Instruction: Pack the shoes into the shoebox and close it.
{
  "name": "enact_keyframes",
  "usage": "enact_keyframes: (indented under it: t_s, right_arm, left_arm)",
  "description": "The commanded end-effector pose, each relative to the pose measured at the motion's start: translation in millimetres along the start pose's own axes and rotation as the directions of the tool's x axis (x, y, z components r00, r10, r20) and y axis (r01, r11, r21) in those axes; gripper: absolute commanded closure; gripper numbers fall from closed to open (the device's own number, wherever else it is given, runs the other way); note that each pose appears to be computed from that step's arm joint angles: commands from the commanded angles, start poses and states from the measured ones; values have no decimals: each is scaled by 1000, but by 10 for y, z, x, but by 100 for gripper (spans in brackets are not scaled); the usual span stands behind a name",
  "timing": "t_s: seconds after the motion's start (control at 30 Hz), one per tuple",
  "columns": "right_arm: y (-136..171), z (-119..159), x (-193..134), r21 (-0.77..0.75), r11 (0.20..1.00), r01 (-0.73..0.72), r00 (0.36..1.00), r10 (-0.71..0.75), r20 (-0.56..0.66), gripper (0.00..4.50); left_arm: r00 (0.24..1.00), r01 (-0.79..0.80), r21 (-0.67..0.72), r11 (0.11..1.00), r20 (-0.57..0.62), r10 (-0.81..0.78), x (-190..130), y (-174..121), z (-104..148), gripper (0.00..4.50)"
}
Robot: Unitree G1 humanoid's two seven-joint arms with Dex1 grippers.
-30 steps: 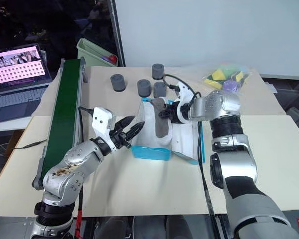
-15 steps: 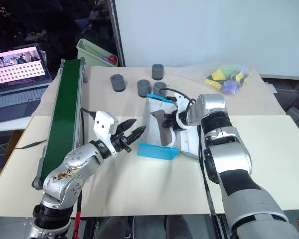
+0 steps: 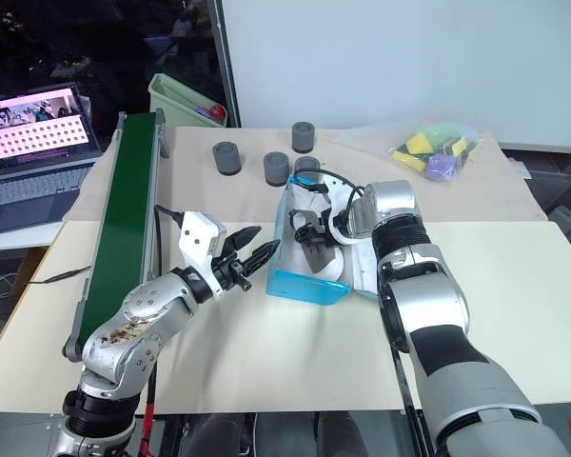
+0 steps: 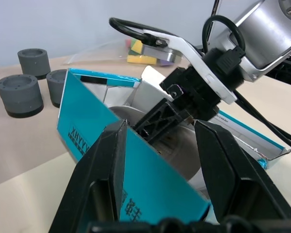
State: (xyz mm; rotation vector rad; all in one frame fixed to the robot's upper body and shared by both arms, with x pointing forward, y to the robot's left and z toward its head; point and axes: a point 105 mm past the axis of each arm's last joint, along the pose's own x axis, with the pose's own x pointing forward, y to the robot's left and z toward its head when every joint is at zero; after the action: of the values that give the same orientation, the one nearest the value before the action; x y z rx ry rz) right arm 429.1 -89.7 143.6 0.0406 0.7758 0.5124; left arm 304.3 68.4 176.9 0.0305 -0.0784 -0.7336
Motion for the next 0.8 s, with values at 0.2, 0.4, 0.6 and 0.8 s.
enact_keyframes:
  t_s: [0.2,0.4,0.6,0.8]
  right_arm:
    - [406,688,-376,-218,976,-2,968,57,246,26]
    - [646,779,-531,-324,946,-12,936,125,330,26]
    - [854,618,-629,-384,917,-104,877,267,399,26]
    - [998,282,-778,-451,880,-149,777,386,498,26]
  left_arm:
    - [998,21,35,999,60,-23,30,-21,186,215]
    - [996,-83,25,996,46,82,-22,228,146,215]
    - [928,-373,49,927,38,372,-272,851,148,215]
    - [704,-708,86,701,20,710,-736,1434,160,215]
